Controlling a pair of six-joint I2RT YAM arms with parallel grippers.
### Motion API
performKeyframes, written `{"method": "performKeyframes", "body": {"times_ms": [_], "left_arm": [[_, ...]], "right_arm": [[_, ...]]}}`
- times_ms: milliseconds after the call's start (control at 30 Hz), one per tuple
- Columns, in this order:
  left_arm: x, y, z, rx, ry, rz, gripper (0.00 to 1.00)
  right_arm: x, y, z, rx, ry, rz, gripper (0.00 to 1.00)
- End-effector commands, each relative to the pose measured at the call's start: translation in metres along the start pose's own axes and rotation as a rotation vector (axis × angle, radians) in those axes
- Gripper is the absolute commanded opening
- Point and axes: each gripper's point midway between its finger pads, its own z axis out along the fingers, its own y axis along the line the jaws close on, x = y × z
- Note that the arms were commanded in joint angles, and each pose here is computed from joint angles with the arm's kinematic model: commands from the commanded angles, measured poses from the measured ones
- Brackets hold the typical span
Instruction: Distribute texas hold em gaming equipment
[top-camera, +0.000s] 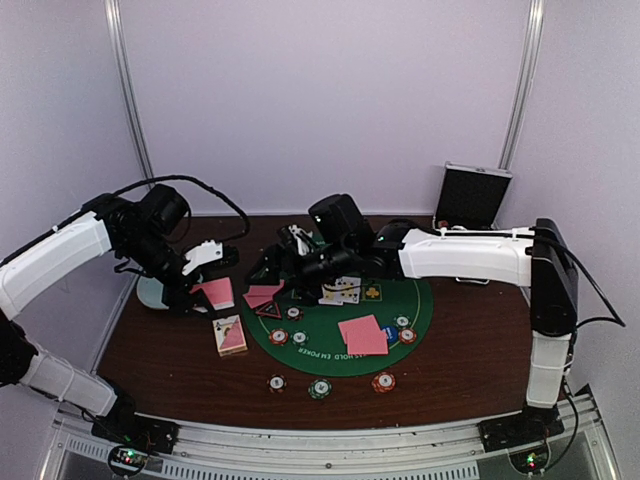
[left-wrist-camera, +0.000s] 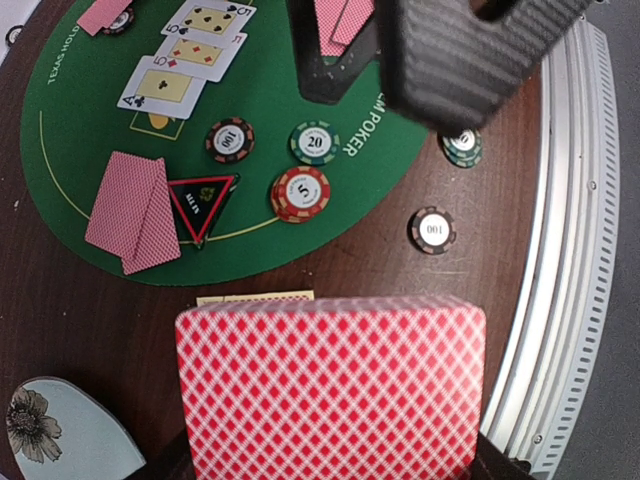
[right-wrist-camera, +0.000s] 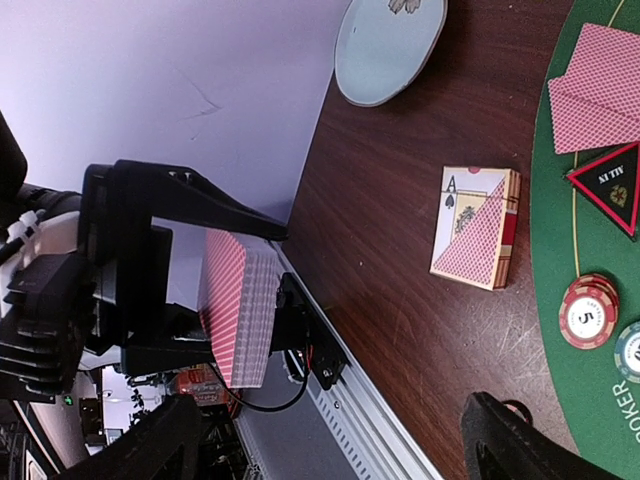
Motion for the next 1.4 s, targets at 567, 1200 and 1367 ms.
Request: {"method": "performKeyframes", "body": {"times_ms": [567,1200,1367], "left_arm": [[-0.017,0.007,-0.008,-0.02,-0.055,0.01,0.0],[-0.018,0.004,-0.009,-0.014,-0.066,0.017,0.0],[-0.018,0.003,-0.011,-0.015,-0.072,0.021,0.0]], "right_arm": [[0.009,0.041,0.049,-0.225,0.076,0.091,0.92],[0.014,0.02,0.08,-0.175,0.146,0.166,0.78],[0.014,0.005,0.071,-0.15,0.132,0.193,0.74]]}}
